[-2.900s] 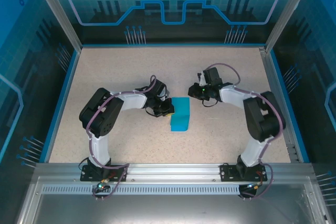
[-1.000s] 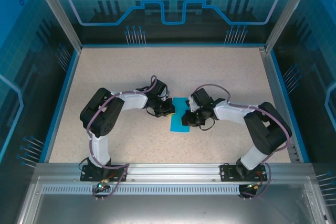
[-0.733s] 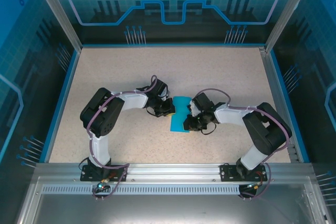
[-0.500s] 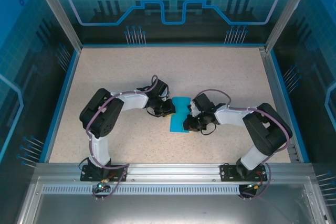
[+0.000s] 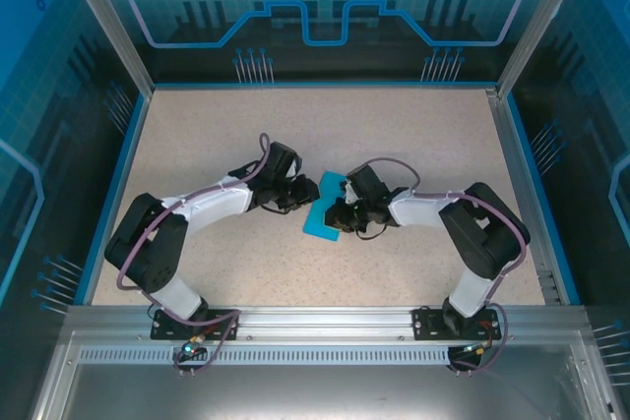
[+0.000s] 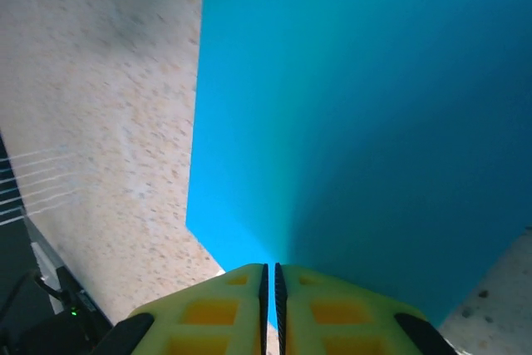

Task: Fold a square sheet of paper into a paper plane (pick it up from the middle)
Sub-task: Rotate the square sheet of paper at the center of the table, then first fold in half a square sheet of paper at the center of the table.

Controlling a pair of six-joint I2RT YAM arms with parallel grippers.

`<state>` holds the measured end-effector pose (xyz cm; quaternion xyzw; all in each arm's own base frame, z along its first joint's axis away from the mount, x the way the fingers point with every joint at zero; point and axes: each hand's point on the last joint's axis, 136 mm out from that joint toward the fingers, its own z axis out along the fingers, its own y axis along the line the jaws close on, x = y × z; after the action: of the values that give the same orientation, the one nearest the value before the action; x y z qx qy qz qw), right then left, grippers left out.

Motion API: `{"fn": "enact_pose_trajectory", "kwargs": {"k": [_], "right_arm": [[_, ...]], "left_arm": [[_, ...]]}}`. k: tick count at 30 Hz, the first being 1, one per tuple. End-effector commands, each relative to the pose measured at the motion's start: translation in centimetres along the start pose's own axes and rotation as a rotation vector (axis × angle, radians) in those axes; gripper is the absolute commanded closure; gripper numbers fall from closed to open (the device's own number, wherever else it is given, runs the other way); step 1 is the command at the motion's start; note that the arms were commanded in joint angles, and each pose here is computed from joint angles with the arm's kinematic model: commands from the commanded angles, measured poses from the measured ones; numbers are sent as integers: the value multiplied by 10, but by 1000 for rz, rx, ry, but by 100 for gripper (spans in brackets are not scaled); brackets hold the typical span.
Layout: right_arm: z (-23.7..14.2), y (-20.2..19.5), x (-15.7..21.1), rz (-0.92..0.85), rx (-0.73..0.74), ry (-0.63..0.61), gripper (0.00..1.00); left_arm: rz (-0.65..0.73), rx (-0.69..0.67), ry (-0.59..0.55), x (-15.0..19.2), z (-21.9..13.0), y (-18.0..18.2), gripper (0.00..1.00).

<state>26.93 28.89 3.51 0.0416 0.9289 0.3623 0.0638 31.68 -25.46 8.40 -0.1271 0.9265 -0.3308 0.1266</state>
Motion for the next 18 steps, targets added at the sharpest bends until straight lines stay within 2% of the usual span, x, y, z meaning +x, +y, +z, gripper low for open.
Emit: {"fn": "enact_pose_trajectory", "kwargs": {"k": [1,8,14,18], "right_arm": [[-25,10,-20,-70,-44,-64,86],[-27,-8,-34,-114,-47,-15,89],[-19,-8,-50,-131,-54,-4,90],[-11,-17,-53,-110,-36,15,91]], "left_arm": [[-5,79,-13,8,-6,-16,80],[20,128,57,40,9,-34,93],[21,97,119,59,29,-34,100],[8,70,136,62,41,-25,100]]}}
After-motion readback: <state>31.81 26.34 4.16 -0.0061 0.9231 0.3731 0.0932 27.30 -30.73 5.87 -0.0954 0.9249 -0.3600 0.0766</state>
